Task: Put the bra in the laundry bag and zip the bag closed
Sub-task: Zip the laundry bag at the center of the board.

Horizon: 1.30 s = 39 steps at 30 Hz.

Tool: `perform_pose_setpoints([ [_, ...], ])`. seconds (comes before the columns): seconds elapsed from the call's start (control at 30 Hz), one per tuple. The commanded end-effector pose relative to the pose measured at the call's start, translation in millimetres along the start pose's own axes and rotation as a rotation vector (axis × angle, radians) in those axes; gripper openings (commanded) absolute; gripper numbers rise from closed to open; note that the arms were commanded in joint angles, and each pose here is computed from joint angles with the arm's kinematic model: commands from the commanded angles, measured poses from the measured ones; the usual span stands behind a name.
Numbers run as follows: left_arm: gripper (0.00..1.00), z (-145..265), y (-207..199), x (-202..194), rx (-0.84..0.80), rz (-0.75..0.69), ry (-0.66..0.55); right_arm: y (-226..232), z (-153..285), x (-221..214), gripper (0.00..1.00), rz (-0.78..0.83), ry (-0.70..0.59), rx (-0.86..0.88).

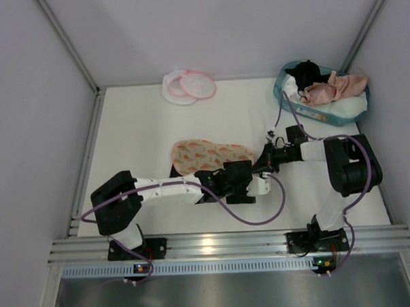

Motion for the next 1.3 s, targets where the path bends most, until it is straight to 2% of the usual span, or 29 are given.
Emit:
perform_pose_setpoints([
  [0.0,0.98,-9.1,10.6,3.7,0.125,-0.027,0.013,5.0,0.2,2.3,0.00,0.020,0.031,0.051],
  [0.23,0.98,-19.9,16.2,1.8,0.230,-0.040,0.036,2.6,2.4,-1.8,0.00,0.048,0.054,0.032],
  [0.8,0.98,8.7,12.2,7.1,0.071,-0.019,-0.029,1.2,3.0,-0.3,0.00,0.069,0.036,0.005],
  [1.27,0.98,-8.9,35.7,-2.7,0.161,0.051,0.031,1.8,4.5,-2.9,0.00,0.086,0.047,0.002],
])
Point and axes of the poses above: each gripper's point midway between its finger pads, its own z axis back along the fingers, its own y axis along the line the jaws close on, x = y × z, the point moved 10 cm from there along z, back along the fingers, and after that the axes turned 9 degrees about -z, right-handed, at the moved point
